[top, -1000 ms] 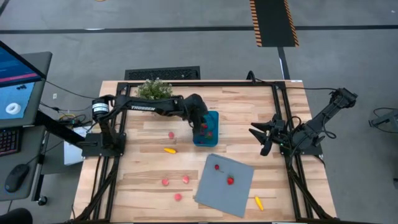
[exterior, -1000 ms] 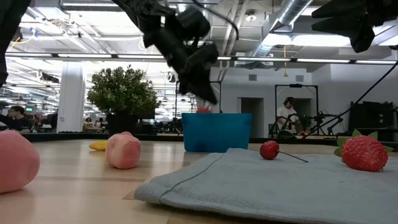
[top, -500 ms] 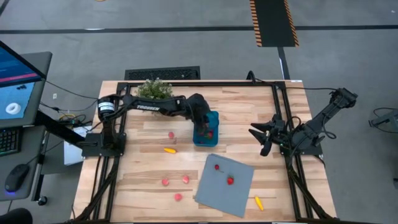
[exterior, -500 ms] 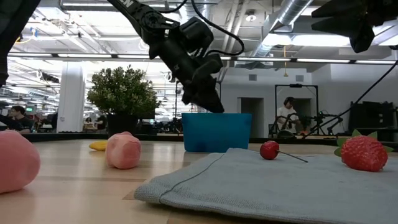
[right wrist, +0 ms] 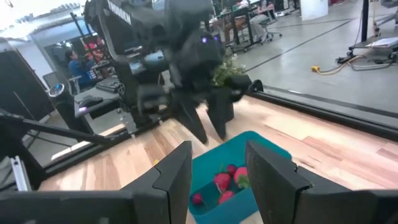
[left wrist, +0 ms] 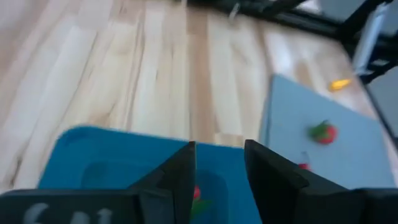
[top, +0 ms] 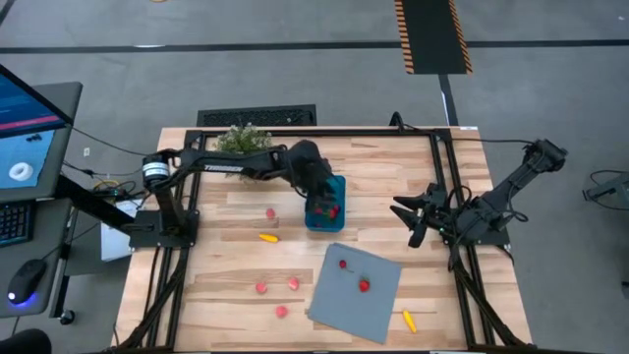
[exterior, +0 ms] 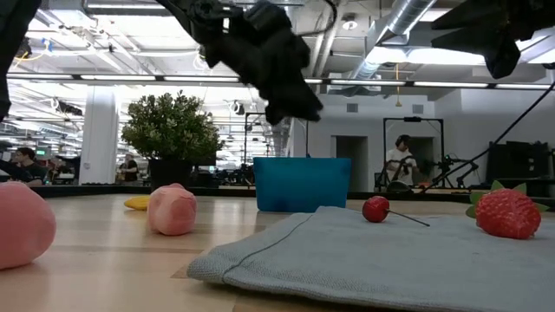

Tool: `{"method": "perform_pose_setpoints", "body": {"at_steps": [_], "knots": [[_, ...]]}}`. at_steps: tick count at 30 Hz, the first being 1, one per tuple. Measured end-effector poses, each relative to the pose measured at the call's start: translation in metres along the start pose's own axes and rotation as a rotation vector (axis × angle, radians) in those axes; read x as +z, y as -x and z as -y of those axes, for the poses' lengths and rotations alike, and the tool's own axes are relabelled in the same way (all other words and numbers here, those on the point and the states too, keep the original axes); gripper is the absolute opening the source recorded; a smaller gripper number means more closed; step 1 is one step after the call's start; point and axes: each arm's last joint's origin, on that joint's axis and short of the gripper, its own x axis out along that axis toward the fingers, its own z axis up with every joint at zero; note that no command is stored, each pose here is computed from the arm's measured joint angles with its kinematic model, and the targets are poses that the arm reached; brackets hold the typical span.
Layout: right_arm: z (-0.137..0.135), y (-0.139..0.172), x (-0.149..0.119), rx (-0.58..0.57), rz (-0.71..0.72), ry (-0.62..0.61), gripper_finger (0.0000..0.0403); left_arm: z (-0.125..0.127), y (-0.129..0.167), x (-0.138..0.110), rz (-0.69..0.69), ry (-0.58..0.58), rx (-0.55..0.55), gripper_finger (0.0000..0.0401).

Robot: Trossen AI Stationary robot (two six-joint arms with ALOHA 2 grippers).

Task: Pick and placing Produce into tupperware
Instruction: Put the cherry into the blue bin

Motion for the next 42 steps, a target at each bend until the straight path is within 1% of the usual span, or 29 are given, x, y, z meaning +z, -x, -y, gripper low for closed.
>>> {"method": "perform_pose_setpoints", "body": {"at_steps": [3, 6, 8, 11, 14, 17, 19, 21, 24, 26, 29, 31, 35, 38, 42], "knots": [[0.001, -0.001, 0.000, -0.007, 0.000, 0.011, 0.0171, 0.012, 0.021, 0.013, 0.081, -0.041, -0.014, 0.0121], [0.003, -0.003, -0.001, -0.020, -0.007, 0.026, 0.0171, 0.028, 0.050, 0.026, 0.151, -0.073, -0.019, 0.0117], [0.004, -0.004, -0.001, -0.023, -0.013, 0.034, 0.0171, 0.041, 0.070, 0.031, 0.175, -0.097, 0.002, 0.0114], [0.003, -0.004, -0.001, -0.017, -0.016, 0.035, 0.0171, 0.061, 0.103, 0.040, 0.238, -0.169, 0.039, 0.0110], [0.003, -0.004, -0.001, -0.017, -0.016, 0.045, 0.0171, 0.082, 0.139, 0.046, 0.326, -0.210, 0.044, 0.0109], [0.003, -0.004, 0.000, -0.014, -0.009, 0.049, 0.0171, 0.102, 0.175, 0.047, 0.404, -0.239, 0.068, 0.0109], [0.003, -0.004, 0.000, -0.017, -0.009, 0.051, 0.0171, 0.113, 0.193, 0.043, 0.414, -0.263, 0.093, 0.0109], [0.003, -0.004, 0.000, -0.017, -0.007, 0.049, 0.0171, 0.122, 0.204, 0.034, 0.427, -0.283, 0.094, 0.0109], [0.003, -0.004, 0.000, -0.018, -0.009, 0.053, 0.0171, 0.131, 0.217, 0.014, 0.532, -0.287, 0.054, 0.0109], [0.004, -0.004, 0.000, -0.018, -0.011, 0.055, 0.0171, 0.134, 0.226, -0.003, 0.616, -0.270, 0.048, 0.0109], [0.004, -0.004, 0.000, -0.018, -0.010, 0.054, 0.0171, 0.135, 0.234, -0.033, 0.685, -0.248, 0.069, 0.0109], [0.003, -0.004, 0.000, -0.013, -0.007, 0.047, 0.0171, 0.136, 0.237, -0.052, 0.710, -0.233, 0.054, 0.0109], [0.000, -0.002, 0.003, 0.019, 0.007, 0.025, 0.0171, 0.137, 0.239, -0.086, 0.765, -0.239, -0.015, 0.0109], [-0.003, -0.002, 0.008, 0.039, 0.036, 0.016, 0.0171, 0.135, 0.234, -0.111, 0.785, -0.233, -0.001, 0.0109], [-0.006, -0.002, 0.013, 0.051, 0.076, 0.017, 0.0171, 0.130, 0.225, -0.136, 0.810, -0.227, 0.004, 0.0109]]}}
